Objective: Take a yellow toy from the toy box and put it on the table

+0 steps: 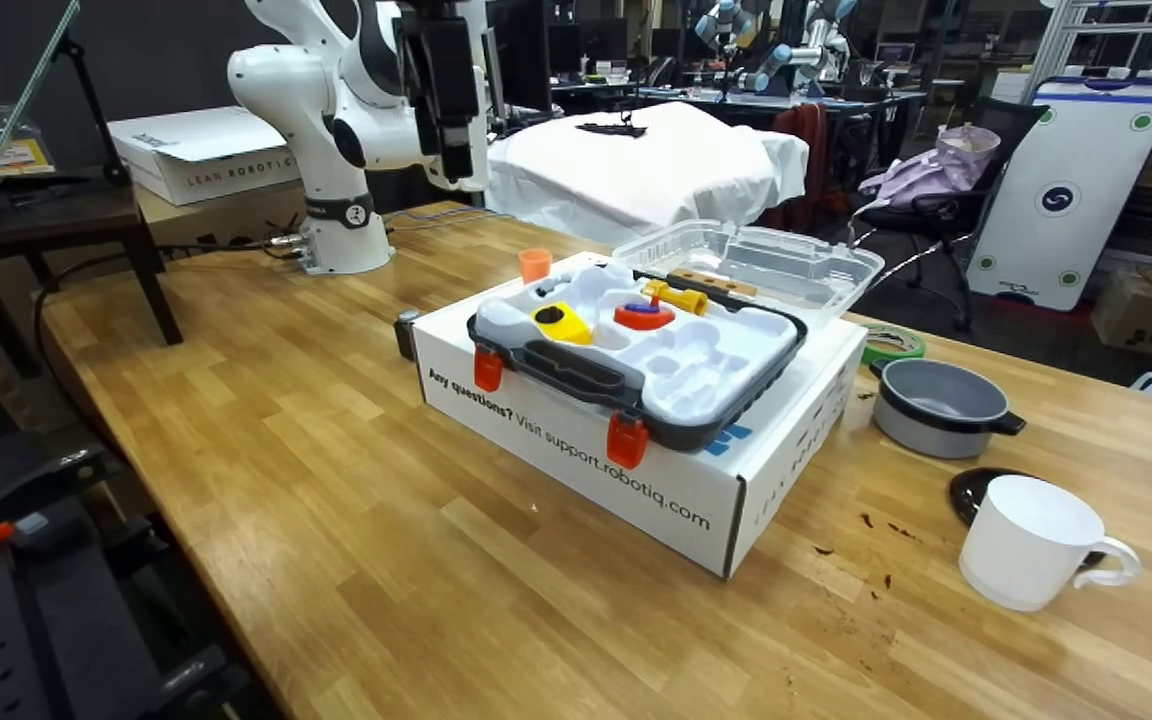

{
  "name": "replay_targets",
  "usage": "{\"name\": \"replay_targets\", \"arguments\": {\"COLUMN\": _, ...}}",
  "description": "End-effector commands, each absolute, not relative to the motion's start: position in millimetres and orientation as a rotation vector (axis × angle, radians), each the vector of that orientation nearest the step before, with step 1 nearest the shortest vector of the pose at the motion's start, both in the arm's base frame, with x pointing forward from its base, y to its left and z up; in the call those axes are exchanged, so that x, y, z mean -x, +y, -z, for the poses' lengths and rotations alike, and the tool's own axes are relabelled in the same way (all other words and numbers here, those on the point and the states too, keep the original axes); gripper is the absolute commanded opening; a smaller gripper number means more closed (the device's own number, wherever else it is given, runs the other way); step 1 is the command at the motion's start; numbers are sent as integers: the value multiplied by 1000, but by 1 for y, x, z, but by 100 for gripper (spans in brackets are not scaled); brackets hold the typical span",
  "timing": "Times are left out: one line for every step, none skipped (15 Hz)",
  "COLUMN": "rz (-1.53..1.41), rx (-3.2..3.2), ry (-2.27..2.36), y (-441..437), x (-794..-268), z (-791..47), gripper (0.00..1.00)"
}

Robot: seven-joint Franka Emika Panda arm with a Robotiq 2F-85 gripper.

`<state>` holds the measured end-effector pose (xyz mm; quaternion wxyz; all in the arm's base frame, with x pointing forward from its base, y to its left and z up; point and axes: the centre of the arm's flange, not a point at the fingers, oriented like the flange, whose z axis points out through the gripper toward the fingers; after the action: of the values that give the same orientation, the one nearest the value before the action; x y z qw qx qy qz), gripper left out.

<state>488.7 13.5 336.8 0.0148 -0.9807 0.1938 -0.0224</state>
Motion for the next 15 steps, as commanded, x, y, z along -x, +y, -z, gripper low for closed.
{"name": "replay_targets", "arguments": {"rz": 32, "rx": 3011, "ry": 669, "y": 0, "x": -524, "z": -319, "gripper": 100}}
{"name": "replay_targets", "arguments": {"rz": 44, "rx": 3037, "ry": 645, "y": 4, "x": -504, "z": -325, "gripper": 100}}
{"name": "replay_targets", "arguments": {"rz": 32, "rx": 3030, "ry": 661, "y": 1, "x": -511, "z": -319, "gripper": 100}}
{"name": "replay_targets", "arguments": {"rz": 26, "rx": 3028, "ry": 666, "y": 0, "x": -516, "z": -316, "gripper": 100}}
{"name": "replay_targets", "arguments": {"rz": 25, "rx": 3027, "ry": 667, "y": 0, "x": -518, "z": -315, "gripper": 100}}
{"name": "replay_targets", "arguments": {"rz": 28, "rx": 3026, "ry": 666, "y": 1, "x": -518, "z": -316, "gripper": 100}}
{"name": "replay_targets", "arguments": {"rz": 30, "rx": 3026, "ry": 665, "y": 1, "x": -518, "z": -316, "gripper": 100}}
{"name": "replay_targets", "arguments": {"rz": 30, "rx": 3026, "ry": 665, "y": 1, "x": -518, "z": -317, "gripper": 100}}
{"name": "replay_targets", "arguments": {"rz": 30, "rx": 3026, "ry": 665, "y": 1, "x": -518, "z": -317, "gripper": 100}}
{"name": "replay_targets", "arguments": {"rz": 37, "rx": 3023, "ry": 668, "y": 2, "x": -518, "z": -318, "gripper": 100}}
{"name": "replay_targets", "arguments": {"rz": 40, "rx": 3018, "ry": 674, "y": 2, "x": -520, "z": -317, "gripper": 100}}
{"name": "replay_targets", "arguments": {"rz": 42, "rx": 3014, "ry": 688, "y": 0, "x": -522, "z": -315, "gripper": 100}}
{"name": "replay_targets", "arguments": {"rz": 34, "rx": 3003, "ry": 704, "y": -2, "x": -525, "z": -311, "gripper": 100}}
{"name": "replay_targets", "arguments": {"rz": 22, "rx": 2995, "ry": 716, "y": -5, "x": -526, "z": -308, "gripper": 100}}
{"name": "replay_targets", "arguments": {"rz": 14, "rx": 2990, "ry": 727, "y": -9, "x": -527, "z": -304, "gripper": 100}}
